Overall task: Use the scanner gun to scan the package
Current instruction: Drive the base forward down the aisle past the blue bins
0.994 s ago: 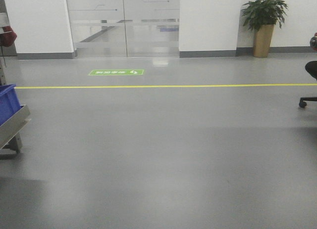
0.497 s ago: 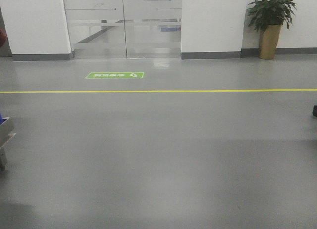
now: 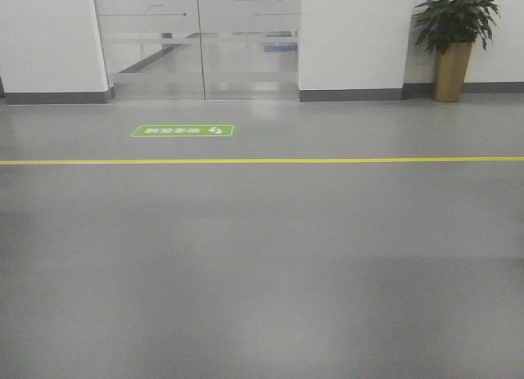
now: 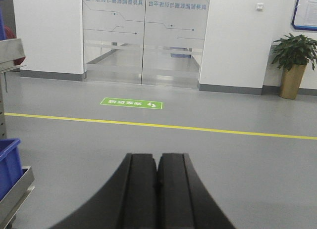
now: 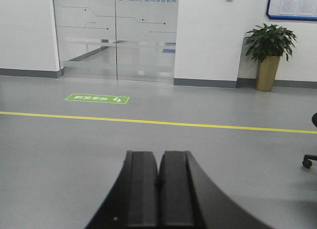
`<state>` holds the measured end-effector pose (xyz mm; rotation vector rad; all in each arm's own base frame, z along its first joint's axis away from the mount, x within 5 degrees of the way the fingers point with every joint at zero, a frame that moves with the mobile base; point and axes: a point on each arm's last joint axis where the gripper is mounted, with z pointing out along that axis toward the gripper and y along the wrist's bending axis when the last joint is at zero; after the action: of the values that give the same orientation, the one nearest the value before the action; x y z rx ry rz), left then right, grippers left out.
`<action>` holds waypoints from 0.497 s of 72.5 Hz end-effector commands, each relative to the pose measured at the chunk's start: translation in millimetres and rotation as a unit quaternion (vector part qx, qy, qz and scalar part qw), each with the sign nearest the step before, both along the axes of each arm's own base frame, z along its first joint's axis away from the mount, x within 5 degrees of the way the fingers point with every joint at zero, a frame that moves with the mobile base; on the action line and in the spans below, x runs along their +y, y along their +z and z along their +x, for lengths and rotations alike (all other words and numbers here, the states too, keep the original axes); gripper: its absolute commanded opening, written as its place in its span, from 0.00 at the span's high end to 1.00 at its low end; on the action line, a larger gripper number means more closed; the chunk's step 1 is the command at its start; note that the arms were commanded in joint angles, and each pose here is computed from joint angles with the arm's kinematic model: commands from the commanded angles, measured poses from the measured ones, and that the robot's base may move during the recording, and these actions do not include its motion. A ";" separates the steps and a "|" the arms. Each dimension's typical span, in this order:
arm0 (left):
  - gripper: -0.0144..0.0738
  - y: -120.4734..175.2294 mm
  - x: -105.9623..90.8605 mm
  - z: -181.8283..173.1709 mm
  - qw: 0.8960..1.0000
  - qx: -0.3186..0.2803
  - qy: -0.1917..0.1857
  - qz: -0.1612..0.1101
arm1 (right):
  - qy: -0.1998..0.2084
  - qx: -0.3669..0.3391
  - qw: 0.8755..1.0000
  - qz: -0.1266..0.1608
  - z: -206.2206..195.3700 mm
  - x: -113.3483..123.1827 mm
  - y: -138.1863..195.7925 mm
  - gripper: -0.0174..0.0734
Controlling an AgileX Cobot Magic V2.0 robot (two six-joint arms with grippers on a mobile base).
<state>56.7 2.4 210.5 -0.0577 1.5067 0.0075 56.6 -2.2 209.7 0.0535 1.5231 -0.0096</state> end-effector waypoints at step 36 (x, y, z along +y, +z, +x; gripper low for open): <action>0.96 2.7 -0.2 -0.6 1.000 -0.012 -0.002 -0.005 | -0.003 -0.012 1.000 0.000 -0.4 -0.3 1.9 0.99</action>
<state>56.7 2.4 210.5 -0.0577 1.5067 0.0075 56.6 -2.2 209.7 0.0535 1.5231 -0.0096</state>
